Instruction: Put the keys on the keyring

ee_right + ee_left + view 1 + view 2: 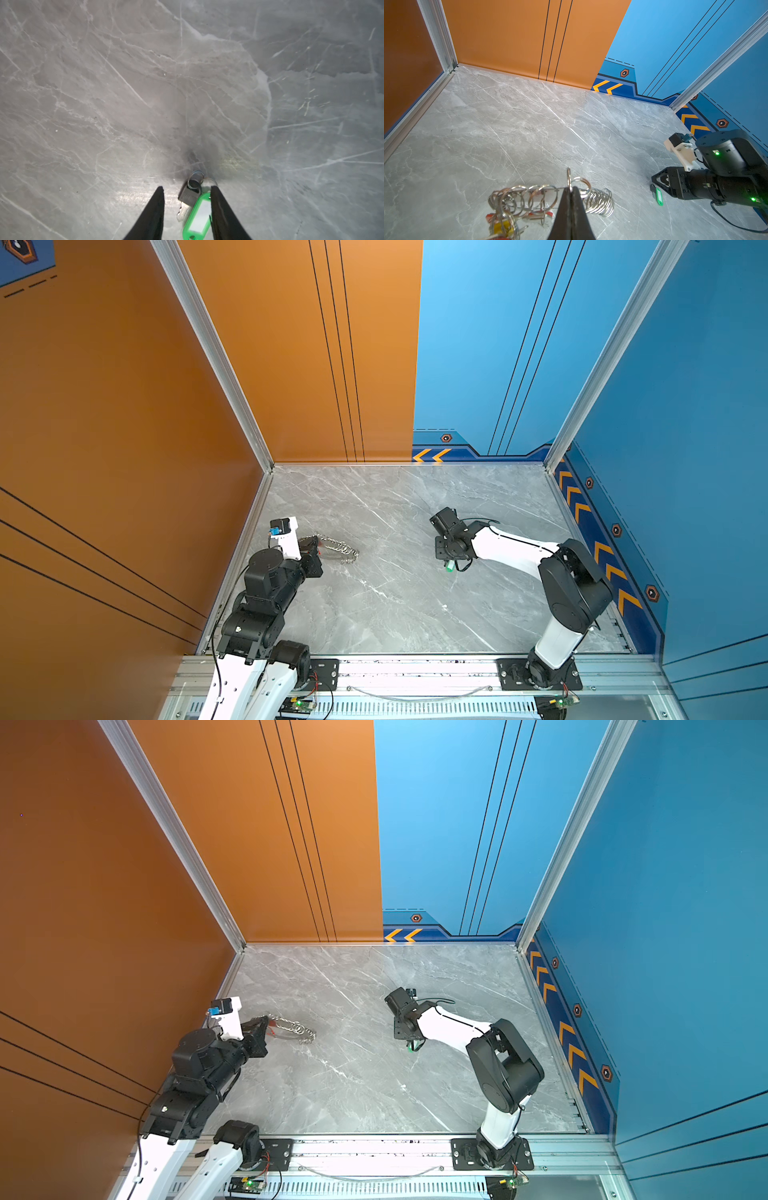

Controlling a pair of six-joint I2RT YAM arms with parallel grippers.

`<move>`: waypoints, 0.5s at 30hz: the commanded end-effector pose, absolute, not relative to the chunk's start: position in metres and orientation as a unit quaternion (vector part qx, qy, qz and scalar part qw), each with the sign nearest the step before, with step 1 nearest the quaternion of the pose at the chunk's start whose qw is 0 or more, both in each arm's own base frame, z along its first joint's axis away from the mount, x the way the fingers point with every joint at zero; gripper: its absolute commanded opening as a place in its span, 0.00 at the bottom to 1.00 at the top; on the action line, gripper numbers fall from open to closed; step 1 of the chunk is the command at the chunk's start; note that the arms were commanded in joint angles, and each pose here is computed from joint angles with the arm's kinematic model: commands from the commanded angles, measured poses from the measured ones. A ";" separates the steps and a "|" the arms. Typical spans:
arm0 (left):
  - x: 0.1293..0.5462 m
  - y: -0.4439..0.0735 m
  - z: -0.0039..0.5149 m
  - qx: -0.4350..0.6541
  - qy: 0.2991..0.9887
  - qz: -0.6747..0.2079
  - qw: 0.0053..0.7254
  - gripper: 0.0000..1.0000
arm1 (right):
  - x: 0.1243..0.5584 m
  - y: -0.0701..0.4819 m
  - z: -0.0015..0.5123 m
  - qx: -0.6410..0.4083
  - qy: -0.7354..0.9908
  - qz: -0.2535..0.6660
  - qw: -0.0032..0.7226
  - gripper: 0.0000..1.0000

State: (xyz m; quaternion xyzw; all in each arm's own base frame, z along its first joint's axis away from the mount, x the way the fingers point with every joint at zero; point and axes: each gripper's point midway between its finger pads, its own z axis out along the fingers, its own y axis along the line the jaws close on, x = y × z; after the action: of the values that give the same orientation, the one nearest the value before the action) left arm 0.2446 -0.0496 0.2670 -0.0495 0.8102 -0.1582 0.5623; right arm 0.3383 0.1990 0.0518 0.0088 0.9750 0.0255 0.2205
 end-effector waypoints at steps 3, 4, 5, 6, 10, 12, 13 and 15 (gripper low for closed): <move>0.248 -0.051 0.280 -0.048 0.793 -0.171 0.583 0.00 | 0.331 0.199 0.040 0.040 0.977 0.058 0.203 0.39; 0.248 -0.051 0.279 -0.048 0.793 -0.170 0.582 0.01 | 0.331 0.199 0.038 0.045 0.976 0.065 0.201 0.40; 0.248 -0.051 0.280 -0.048 0.793 -0.170 0.583 0.00 | 0.330 0.200 0.036 0.051 0.976 0.070 0.199 0.40; 0.248 -0.051 0.279 -0.048 0.793 -0.169 0.583 0.01 | 0.330 0.200 0.034 0.054 0.976 0.072 0.199 0.40; 0.249 -0.051 0.279 -0.048 0.794 -0.170 0.581 0.01 | 0.330 0.198 0.034 0.059 0.975 0.073 0.203 0.41; 0.249 -0.051 0.278 -0.048 0.795 -0.170 0.580 0.00 | 0.331 0.197 0.033 0.059 0.975 0.072 0.203 0.41; 0.249 -0.052 0.279 -0.047 0.794 -0.171 0.581 0.01 | 0.331 0.196 0.033 0.060 0.975 0.070 0.204 0.41; 0.249 -0.052 0.278 -0.048 0.795 -0.170 0.580 0.00 | 0.331 0.193 0.030 0.061 0.975 0.065 0.202 0.40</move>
State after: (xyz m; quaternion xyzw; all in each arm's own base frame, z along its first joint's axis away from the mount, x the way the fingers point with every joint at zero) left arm 0.2456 -0.0499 0.2662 -0.0495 0.8113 -0.1580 0.5607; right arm 0.3307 0.1967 0.0315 0.0479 0.9763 0.0615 0.2019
